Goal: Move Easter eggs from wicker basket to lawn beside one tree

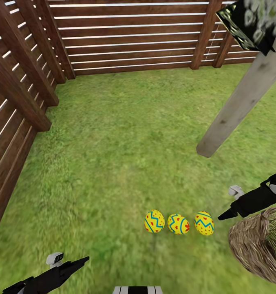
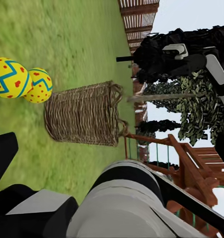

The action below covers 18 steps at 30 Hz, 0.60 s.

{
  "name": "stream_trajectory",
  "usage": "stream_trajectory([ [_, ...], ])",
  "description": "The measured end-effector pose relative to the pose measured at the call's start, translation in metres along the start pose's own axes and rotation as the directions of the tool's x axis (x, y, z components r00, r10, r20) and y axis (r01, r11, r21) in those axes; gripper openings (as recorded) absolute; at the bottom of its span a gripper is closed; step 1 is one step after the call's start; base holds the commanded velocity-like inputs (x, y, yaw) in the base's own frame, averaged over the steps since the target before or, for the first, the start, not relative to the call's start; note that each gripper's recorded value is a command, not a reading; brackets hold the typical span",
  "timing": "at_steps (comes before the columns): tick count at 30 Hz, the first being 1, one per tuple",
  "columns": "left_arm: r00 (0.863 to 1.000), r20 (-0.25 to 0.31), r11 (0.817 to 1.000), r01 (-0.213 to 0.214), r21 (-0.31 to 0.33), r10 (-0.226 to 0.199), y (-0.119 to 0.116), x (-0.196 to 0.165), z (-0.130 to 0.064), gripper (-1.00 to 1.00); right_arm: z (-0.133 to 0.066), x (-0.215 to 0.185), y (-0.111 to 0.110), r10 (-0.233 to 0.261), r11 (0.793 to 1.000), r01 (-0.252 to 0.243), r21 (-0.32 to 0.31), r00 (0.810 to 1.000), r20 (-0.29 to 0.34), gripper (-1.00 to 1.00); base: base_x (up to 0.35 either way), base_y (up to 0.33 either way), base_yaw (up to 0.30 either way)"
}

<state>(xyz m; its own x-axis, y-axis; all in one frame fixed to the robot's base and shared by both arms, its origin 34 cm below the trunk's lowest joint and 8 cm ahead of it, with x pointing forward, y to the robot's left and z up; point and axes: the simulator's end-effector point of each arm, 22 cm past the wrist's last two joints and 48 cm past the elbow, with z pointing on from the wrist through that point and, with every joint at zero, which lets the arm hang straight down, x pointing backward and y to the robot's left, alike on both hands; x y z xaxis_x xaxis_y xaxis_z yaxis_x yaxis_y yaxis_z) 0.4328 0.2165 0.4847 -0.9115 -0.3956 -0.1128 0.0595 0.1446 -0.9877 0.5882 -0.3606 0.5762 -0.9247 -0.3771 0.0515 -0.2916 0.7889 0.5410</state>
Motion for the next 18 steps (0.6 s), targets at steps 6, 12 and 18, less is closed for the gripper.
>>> stream_trajectory([
  [6,1.000,0.000,1.000,0.001,0.000,-0.001,-0.012,-0.003,0.000,1.00,-0.011,-0.001,0.006,0.000,1.000,0.000,0.000,1.000,0.000,1.00,0.000,0.000,0.000],
  [12,1.000,0.000,1.000,0.001,0.000,-0.001,-0.023,-0.006,-0.001,1.00,-0.021,-0.001,0.010,-0.001,1.000,0.001,0.007,1.000,-0.003,1.00,0.000,0.000,0.000],
  [18,1.000,0.000,1.000,0.001,0.000,-0.001,-0.035,-0.008,-0.002,1.00,-0.031,-0.001,0.015,-0.001,1.000,0.001,0.009,1.000,-0.004,1.00,0.000,0.000,0.000],
])
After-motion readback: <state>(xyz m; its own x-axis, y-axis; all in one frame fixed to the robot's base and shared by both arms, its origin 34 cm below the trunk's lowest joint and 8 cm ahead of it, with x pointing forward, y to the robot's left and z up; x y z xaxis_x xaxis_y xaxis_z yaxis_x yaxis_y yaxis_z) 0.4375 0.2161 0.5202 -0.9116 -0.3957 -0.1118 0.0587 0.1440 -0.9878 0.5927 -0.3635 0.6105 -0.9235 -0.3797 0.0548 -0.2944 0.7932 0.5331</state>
